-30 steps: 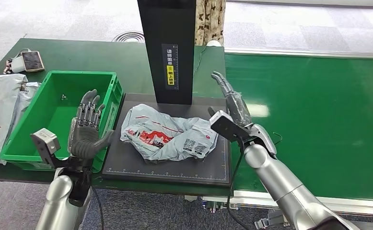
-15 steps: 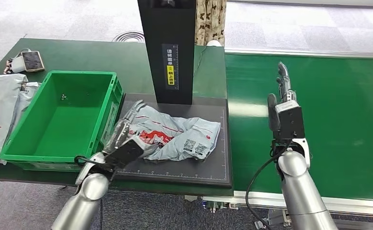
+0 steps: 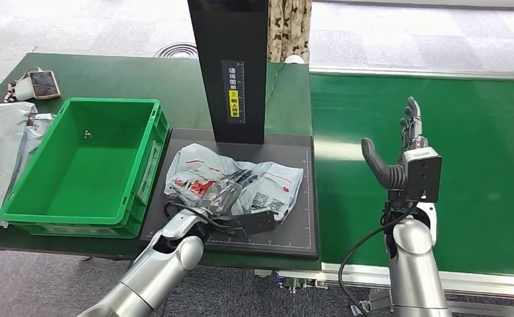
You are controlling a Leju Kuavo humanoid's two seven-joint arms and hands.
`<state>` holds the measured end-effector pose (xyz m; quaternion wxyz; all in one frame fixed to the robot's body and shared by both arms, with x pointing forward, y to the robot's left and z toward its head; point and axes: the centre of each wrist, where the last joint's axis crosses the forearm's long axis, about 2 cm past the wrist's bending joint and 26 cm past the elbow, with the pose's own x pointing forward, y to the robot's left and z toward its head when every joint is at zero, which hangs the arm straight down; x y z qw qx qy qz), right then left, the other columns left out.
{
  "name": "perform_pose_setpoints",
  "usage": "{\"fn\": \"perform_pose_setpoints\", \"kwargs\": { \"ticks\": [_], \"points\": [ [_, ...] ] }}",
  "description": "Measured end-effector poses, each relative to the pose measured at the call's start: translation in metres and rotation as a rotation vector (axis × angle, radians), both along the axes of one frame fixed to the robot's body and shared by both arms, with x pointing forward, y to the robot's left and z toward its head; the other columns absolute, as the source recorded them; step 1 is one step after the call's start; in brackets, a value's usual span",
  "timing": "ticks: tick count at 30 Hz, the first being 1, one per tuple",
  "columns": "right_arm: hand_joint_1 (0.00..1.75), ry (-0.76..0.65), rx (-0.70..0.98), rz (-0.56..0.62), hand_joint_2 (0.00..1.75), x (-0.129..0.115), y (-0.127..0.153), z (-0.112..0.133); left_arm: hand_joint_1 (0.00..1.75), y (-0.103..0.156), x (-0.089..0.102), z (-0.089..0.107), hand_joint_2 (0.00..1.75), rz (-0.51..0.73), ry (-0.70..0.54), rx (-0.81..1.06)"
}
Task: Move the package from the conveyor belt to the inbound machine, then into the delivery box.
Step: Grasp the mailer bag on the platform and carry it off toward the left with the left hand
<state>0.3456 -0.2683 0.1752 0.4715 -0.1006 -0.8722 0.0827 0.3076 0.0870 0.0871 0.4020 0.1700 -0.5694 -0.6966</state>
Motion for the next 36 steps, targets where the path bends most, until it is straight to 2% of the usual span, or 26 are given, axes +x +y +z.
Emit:
{"fn": "perform_pose_setpoints", "kwargs": {
  "ticks": [3,4,7,8,36],
  "points": [
    [0.00,0.001,0.008,-0.004,1.75,-0.0001,0.0008,-0.0001,0.00,-0.0013,0.0007,-0.0019,1.75,-0.002,0.006,0.020],
    [0.00,0.001,0.010,-0.005,1.75,-0.0002,0.0010,-0.0002,0.05,-0.0015,0.0009,-0.0026,1.75,-0.003,0.008,0.029],
    [0.00,0.003,0.015,-0.007,1.75,-0.0003,0.0023,-0.0001,1.36,-0.0011,0.0021,-0.0046,1.75,0.005,0.020,0.076],
    [0.00,0.003,0.017,-0.007,1.75,-0.0003,0.0031,-0.0001,1.75,-0.0009,0.0025,-0.0053,1.75,0.009,0.025,0.093],
    [0.00,0.012,0.029,-0.014,1.75,-0.0034,0.0050,-0.0027,1.75,0.0009,0.0072,-0.0034,1.75,0.037,-0.013,0.135]
  ]
}}
